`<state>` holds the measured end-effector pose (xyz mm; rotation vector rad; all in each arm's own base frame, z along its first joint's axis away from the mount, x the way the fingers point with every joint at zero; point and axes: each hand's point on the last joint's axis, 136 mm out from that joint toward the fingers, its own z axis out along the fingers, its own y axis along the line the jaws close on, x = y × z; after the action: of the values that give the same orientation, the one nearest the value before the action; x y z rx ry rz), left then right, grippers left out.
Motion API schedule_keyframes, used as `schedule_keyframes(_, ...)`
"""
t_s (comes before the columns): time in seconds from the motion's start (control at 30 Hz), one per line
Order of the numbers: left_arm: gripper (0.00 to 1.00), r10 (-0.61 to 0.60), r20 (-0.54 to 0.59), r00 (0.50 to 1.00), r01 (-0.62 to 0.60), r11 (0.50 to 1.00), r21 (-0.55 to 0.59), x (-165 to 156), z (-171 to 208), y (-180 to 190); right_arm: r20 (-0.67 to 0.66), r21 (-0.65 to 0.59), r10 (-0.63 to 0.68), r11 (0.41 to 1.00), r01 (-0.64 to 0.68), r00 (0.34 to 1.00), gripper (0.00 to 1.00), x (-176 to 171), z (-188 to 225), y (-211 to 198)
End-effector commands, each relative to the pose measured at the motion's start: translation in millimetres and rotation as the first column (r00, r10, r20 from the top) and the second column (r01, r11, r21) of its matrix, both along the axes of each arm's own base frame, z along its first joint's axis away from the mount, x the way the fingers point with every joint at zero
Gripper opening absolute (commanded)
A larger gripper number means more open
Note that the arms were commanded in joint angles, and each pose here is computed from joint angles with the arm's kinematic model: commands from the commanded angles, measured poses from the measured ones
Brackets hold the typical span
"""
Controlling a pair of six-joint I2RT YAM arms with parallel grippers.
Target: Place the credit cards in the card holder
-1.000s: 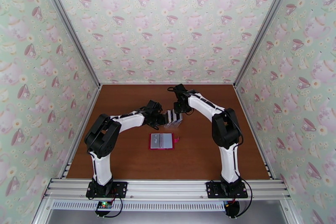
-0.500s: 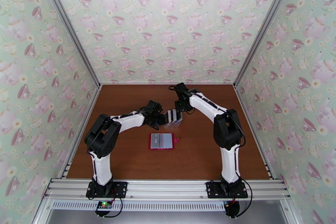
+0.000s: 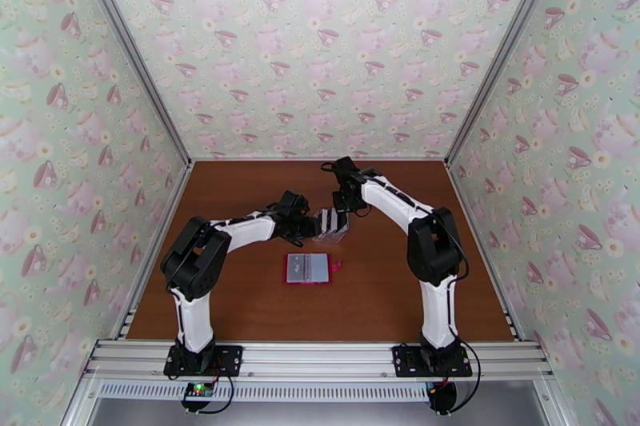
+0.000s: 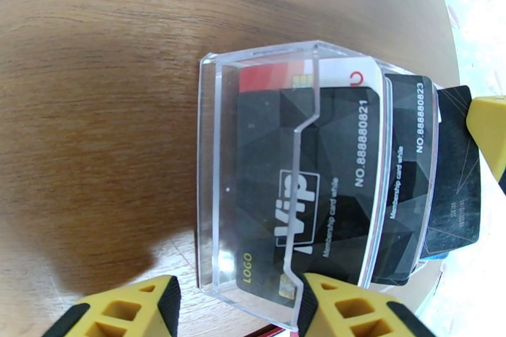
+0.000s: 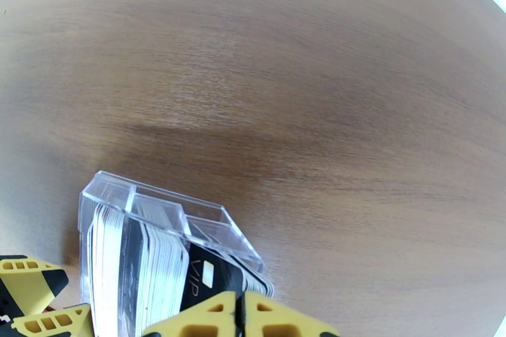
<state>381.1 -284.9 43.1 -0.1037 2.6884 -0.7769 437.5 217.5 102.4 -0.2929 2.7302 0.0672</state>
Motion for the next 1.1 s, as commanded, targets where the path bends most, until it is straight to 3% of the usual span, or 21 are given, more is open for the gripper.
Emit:
schedule_keyframes(0.0,0.54,0.015,-0.084,0.996,-0.010,0.999,0.053,-14.9,-24.8,13.4,0.002,-0.003,-0.005,1.000,0.005,1.000,0.00,-5.2,12.3,-5.8)
schedule_keyframes(0.4,0.54,0.005,-0.093,0.996,-0.002,0.999,0.033,-17.3,-23.7,10.4,-0.032,0.166,0.047,0.985,-0.041,0.998,0.00,-28.9,14.6,25.1)
schedule_keyframes(0.73,0.54,0.000,-0.092,0.996,0.003,1.000,0.029,-18.3,-22.9,8.0,-0.110,0.191,0.041,0.981,-0.019,0.993,0.01,-39.0,-15.0,30.7)
schedule_keyframes(1.07,0.54,-0.002,-0.093,0.996,0.004,1.000,0.024,-17.7,-23.0,6.1,-0.116,0.192,0.020,0.981,0.002,0.993,0.17,-51.1,-13.0,30.3)
